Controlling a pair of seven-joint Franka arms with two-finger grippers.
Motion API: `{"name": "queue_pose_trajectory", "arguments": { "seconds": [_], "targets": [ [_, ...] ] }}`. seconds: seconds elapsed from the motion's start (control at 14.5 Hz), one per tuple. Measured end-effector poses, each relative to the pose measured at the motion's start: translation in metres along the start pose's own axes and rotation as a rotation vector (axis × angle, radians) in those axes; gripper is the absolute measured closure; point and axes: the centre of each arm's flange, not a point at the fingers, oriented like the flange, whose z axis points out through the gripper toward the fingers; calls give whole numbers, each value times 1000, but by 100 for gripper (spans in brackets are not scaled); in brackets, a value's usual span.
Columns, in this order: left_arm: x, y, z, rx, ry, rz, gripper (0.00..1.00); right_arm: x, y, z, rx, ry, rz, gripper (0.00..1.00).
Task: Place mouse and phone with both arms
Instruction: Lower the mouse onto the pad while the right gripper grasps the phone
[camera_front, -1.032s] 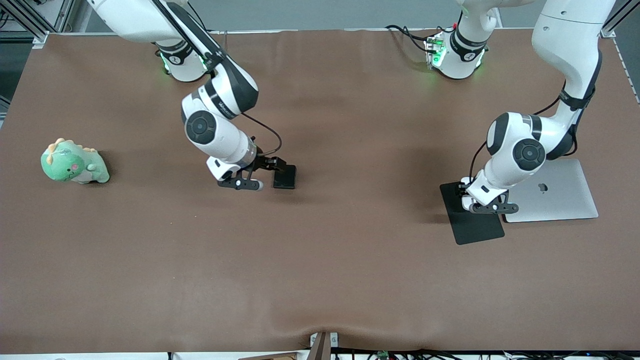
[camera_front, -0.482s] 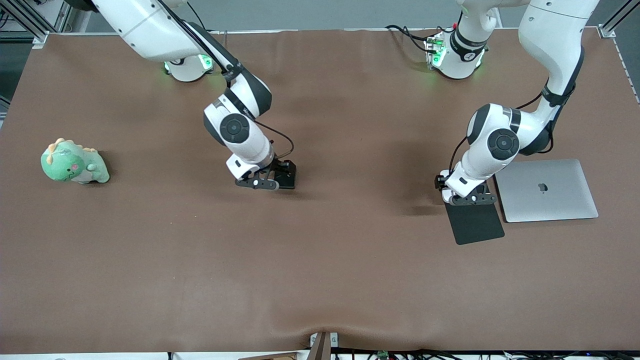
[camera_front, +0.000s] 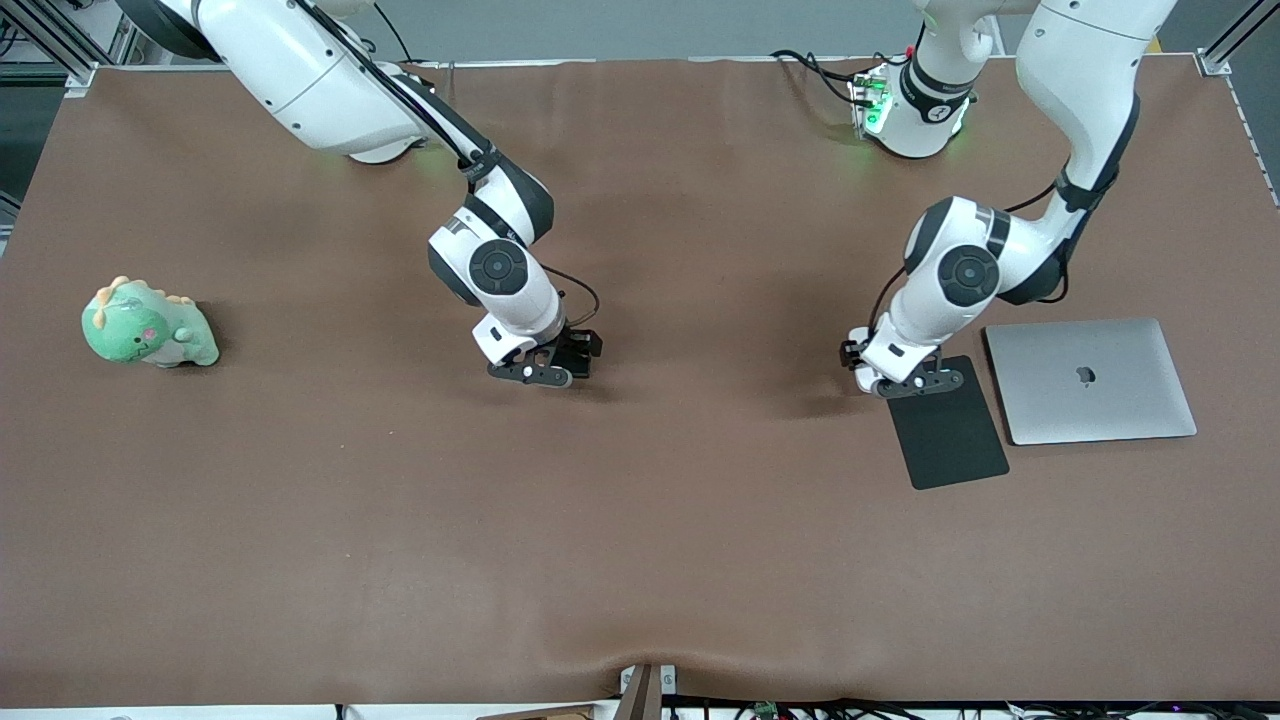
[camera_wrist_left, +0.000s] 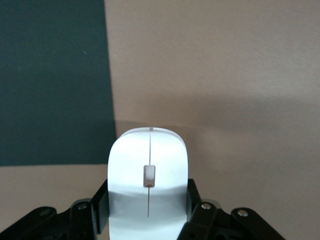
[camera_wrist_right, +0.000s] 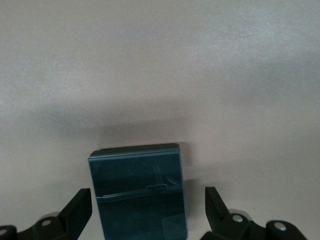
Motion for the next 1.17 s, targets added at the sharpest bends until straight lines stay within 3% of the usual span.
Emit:
{"name": "queue_pose_trajectory", "arguments": {
  "seconds": [0.48, 0.62, 0.96, 1.17],
  "targets": [
    [-23, 37, 3, -2, -7, -61, 39, -4, -6, 17, -31, 25, -6, 2],
    [-25, 39, 3, 9, 3, -38, 39, -4, -9, 14, -29, 26, -8, 21],
    [11, -21, -1, 111, 93, 40, 39, 10, -14, -4, -109, 4, 15, 21],
    [32, -60, -4, 133, 110, 91, 39, 19, -14, -18, -105, -1, 55, 21]
  ]
}}
